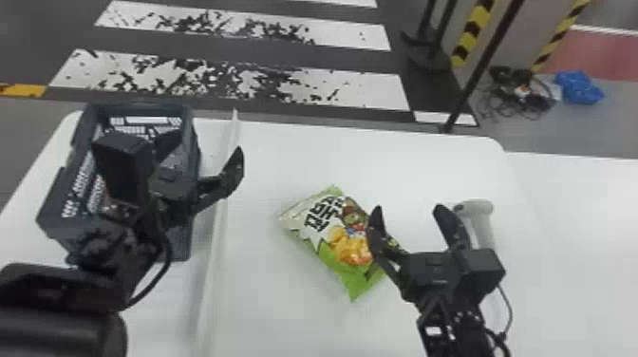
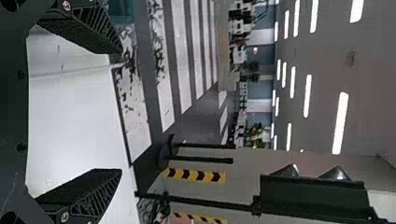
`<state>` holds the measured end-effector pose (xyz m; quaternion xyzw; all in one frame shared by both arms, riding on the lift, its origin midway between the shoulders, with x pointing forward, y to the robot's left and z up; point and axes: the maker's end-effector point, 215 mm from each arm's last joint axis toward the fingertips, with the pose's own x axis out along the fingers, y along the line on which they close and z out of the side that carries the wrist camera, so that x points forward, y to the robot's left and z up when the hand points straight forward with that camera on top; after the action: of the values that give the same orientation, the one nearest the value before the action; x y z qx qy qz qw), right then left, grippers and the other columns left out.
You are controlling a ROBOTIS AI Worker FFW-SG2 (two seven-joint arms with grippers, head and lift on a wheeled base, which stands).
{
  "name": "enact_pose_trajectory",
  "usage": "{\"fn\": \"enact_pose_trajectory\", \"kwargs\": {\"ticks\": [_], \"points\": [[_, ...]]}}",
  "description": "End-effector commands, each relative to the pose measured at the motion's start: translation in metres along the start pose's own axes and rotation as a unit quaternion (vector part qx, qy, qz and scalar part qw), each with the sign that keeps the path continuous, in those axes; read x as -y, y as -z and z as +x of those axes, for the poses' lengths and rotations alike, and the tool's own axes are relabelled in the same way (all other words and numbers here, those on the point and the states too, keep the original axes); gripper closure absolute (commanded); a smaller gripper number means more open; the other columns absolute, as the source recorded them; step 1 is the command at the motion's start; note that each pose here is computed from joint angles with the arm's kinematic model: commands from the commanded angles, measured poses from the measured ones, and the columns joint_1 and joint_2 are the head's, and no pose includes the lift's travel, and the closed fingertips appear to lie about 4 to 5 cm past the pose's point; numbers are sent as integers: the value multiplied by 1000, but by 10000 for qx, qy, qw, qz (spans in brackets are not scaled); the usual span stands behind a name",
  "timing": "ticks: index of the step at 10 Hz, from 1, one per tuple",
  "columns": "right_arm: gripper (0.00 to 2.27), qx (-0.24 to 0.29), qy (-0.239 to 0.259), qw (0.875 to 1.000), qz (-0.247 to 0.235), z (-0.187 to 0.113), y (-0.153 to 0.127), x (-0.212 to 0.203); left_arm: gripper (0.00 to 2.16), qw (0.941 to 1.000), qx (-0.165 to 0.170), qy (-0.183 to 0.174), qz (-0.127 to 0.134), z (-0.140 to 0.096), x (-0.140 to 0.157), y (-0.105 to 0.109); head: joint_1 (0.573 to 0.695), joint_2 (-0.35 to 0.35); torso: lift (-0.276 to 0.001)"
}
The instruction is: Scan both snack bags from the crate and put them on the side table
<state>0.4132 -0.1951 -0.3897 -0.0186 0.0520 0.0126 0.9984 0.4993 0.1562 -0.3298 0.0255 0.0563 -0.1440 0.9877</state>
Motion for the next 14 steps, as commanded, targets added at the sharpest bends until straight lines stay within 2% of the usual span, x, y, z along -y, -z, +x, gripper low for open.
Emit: {"fn": "enact_pose_trajectory", "kwargs": {"ticks": [1, 2, 4, 5, 6, 9, 11, 12, 14], "points": [[60, -158, -31, 9998, 79, 3, 8, 4, 90, 9989, 347, -301, 52, -34, -37, -22, 695, -63, -87], [56, -235, -72, 9996, 116, 5, 10, 6, 90, 9975, 510, -495, 66, -55, -56, -31, 695, -30, -87], [76, -886, -232, 9954, 279, 10, 40, 11, 90, 9954, 555, -770, 94, -92, -82, -33, 695, 33, -87], [76, -1428, -440, 9879, 411, 11, 64, 10, 90, 9938, 706, -847, 141, -108, -88, -38, 695, 59, -87], [76, -1754, -565, 9809, 620, 10, 77, 17, 90, 9920, 873, -905, 113, -120, -93, -43, 695, 79, -87], [76, -2373, -674, 9643, 965, 10, 94, 46, 90, 9904, 972, -983, 29, -135, -106, -43, 695, 81, -87], [70, -3232, -1215, 9256, 1551, 4, 116, 33, 90, 9899, 1031, -972, 24, -144, -104, -41, 695, 76, -87], [66, -3424, -1432, 9125, 1719, 5, 118, 25, 90, 9900, 1026, -968, 15, -147, -103, -39, 695, 83, -87], [56, -3452, -1598, 9053, 1889, 18, 110, 19, 97, 9906, 984, -947, 4, -149, -102, -33, 695, 99, -87]]}}
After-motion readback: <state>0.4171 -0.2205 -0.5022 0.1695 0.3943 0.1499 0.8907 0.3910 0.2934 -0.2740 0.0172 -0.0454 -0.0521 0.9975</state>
